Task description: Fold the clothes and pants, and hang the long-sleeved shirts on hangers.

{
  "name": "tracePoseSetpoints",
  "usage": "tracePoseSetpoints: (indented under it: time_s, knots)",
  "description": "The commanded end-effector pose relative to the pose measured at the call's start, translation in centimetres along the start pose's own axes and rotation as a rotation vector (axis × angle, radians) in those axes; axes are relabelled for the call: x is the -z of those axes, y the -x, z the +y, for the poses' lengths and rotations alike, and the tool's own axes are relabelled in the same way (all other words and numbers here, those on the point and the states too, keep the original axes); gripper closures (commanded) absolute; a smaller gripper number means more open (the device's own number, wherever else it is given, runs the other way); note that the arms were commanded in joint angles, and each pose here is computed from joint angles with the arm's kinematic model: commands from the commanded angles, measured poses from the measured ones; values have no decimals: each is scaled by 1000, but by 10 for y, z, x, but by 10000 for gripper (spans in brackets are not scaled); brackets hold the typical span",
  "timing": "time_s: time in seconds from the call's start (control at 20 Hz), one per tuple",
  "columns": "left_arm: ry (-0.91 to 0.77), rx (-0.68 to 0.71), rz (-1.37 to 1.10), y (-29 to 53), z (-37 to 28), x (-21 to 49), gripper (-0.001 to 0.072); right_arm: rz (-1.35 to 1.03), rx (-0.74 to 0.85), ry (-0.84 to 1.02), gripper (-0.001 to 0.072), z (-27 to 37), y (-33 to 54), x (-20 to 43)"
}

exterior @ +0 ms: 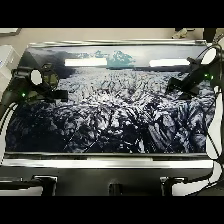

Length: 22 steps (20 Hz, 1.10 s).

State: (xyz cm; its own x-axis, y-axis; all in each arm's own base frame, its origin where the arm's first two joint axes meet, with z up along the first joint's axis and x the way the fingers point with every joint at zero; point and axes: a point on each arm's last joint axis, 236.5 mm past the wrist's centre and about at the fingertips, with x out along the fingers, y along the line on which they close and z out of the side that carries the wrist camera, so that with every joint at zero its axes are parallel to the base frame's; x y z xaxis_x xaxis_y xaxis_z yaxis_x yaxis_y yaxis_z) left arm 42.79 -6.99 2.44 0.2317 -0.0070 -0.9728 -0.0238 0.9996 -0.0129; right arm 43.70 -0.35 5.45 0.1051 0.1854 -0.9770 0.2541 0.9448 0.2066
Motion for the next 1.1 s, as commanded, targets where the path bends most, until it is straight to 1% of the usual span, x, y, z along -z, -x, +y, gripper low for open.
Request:
tracePoseSetpoints:
  time_s: [0.0,0.6,0.65,0.75,0.8,1.0,1.05]
  knots:
    - [-1,0,0,0,0,0,-10,1,0,1,43,0,0,0]
    - [-1,0,0,0,0,0,-10,1,0,0,43,0,0,0]
    - [6,6,-15,0,-2,-4,-10,-28,-8,0,43,2,0,-7]
    - [8,29,-119,1,-7,-28,-10,-99,-25,1,35,6,1,-24]
    - [7,40,-169,3,-10,-40,-10,-121,-12,3,5,3,2,-29]
    - [60,103,-316,9,-22,-75,-10,-226,39,36,4,-9,6,-53]
    - [51,102,-431,19,-20,-101,-11,-255,55,38,5,-13,8,-60]
